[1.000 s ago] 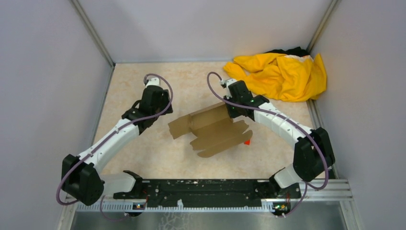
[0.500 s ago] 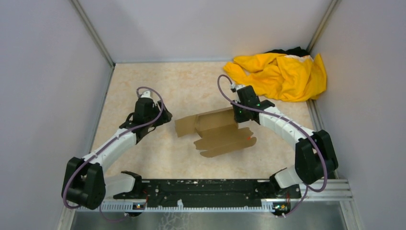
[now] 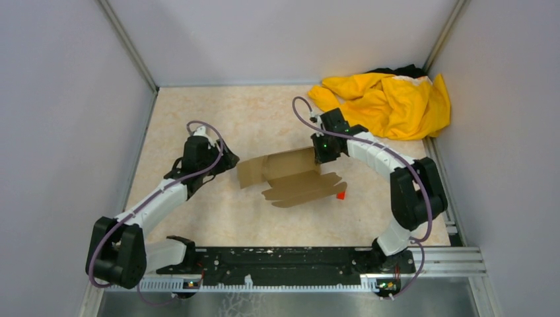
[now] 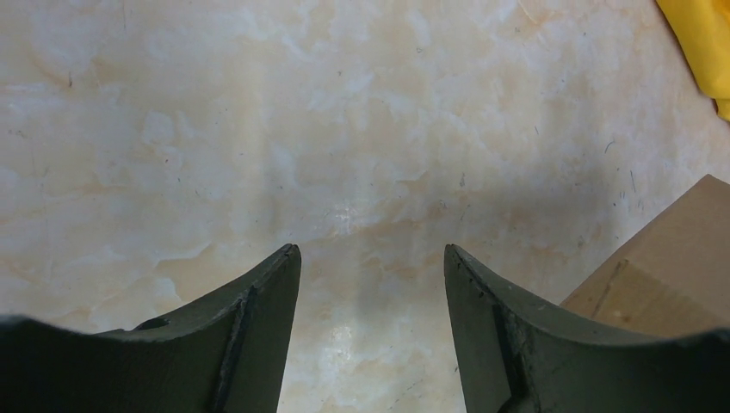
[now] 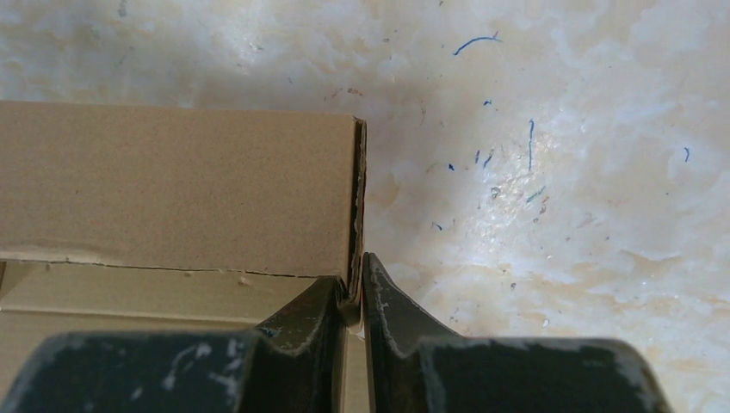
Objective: Fold the paper box
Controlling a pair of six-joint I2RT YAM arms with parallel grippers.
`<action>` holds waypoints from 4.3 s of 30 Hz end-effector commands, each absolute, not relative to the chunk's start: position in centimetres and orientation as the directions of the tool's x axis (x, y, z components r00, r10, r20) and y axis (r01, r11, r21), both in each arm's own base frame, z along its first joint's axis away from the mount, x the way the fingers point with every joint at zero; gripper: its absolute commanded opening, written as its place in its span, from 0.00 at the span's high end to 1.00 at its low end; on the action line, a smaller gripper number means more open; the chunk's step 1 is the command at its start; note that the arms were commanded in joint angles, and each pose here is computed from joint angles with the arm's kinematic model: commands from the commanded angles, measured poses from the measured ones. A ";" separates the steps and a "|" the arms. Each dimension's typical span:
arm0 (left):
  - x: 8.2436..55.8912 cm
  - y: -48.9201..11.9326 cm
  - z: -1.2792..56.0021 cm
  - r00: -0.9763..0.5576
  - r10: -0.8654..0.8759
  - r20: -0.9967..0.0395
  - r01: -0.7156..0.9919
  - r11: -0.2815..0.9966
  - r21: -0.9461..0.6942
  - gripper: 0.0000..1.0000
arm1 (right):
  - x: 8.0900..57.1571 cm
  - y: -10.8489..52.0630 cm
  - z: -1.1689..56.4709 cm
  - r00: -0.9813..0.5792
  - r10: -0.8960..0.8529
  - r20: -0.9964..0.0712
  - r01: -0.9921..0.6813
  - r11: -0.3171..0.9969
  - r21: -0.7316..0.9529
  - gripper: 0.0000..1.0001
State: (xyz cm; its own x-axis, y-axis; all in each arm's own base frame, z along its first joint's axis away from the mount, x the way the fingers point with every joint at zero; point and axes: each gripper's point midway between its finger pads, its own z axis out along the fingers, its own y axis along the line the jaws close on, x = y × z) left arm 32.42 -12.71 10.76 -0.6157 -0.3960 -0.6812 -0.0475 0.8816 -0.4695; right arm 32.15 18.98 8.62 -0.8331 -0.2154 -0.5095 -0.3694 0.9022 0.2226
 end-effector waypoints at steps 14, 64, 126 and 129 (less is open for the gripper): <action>33.1 -12.2 10.3 -0.597 -0.421 -0.683 -0.055 0.871 -0.489 0.32 | 31.7 20.9 7.3 -0.710 -0.649 -0.274 -0.650 0.753 -0.099 0.86; 33.0 -17.1 7.1 -0.726 -0.413 -0.550 0.049 0.767 -0.640 0.39 | 36.6 25.0 5.1 -0.590 -0.707 -0.390 -0.643 0.704 -0.303 0.90; 32.5 -15.0 8.8 -0.655 -0.409 -0.636 0.051 0.816 -0.576 0.38 | 31.7 32.2 6.4 -0.158 -0.871 -0.465 -0.818 0.379 -0.433 0.89; 32.4 -15.0 8.7 -0.655 -0.408 -0.636 0.048 0.818 -0.574 0.38 | 32.1 32.1 6.0 -0.149 -0.880 -0.450 -0.802 0.373 -0.466 0.90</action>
